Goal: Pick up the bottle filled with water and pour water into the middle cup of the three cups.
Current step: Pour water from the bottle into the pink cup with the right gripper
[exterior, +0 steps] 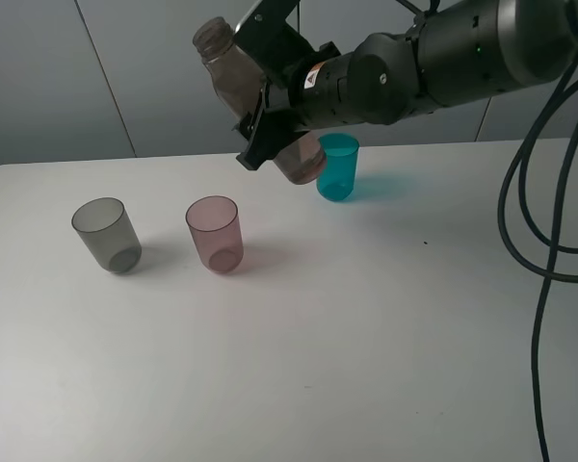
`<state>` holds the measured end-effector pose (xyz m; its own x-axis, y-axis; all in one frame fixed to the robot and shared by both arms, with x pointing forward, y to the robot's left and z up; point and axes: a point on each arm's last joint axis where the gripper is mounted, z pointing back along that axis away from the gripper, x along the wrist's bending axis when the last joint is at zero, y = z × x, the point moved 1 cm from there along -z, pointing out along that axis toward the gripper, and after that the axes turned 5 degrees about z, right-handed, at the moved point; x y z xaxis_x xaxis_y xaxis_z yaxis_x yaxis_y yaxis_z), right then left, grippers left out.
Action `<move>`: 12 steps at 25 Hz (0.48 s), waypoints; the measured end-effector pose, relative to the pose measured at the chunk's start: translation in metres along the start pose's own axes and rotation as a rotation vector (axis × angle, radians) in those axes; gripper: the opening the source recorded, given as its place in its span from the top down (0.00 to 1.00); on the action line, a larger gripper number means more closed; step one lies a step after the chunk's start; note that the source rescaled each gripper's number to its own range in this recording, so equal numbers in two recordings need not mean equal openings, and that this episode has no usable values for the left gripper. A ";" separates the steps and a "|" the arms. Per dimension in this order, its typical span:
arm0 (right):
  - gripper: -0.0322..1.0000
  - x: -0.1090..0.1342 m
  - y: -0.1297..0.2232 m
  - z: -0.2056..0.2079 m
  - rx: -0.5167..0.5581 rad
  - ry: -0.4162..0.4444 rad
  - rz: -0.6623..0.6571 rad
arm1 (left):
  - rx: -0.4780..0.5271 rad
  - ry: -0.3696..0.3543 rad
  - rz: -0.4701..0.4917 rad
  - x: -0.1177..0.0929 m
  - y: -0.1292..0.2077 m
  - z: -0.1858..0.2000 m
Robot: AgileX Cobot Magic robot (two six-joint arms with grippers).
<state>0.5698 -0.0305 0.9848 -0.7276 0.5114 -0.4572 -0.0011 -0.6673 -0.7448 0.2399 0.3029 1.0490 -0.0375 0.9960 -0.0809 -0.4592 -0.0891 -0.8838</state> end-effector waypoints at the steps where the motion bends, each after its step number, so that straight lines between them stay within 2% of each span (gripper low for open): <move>1: 0.97 0.001 -0.001 0.000 -0.003 -0.001 0.007 | 0.000 0.000 0.000 0.000 0.000 0.000; 7: 0.97 -0.002 -0.004 0.000 -0.032 0.025 0.169 | 0.000 0.000 0.003 0.000 0.000 0.000; 12: 0.97 -0.007 -0.008 -0.002 -0.090 0.101 0.290 | 0.000 0.000 0.004 0.000 0.000 0.000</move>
<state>0.5765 -0.0273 0.9933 -0.6172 0.3610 -0.6992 0.2604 -0.7448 -0.6144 0.2399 0.3029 1.0490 -0.0394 0.9956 -0.0845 -0.4591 -0.0932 -0.8835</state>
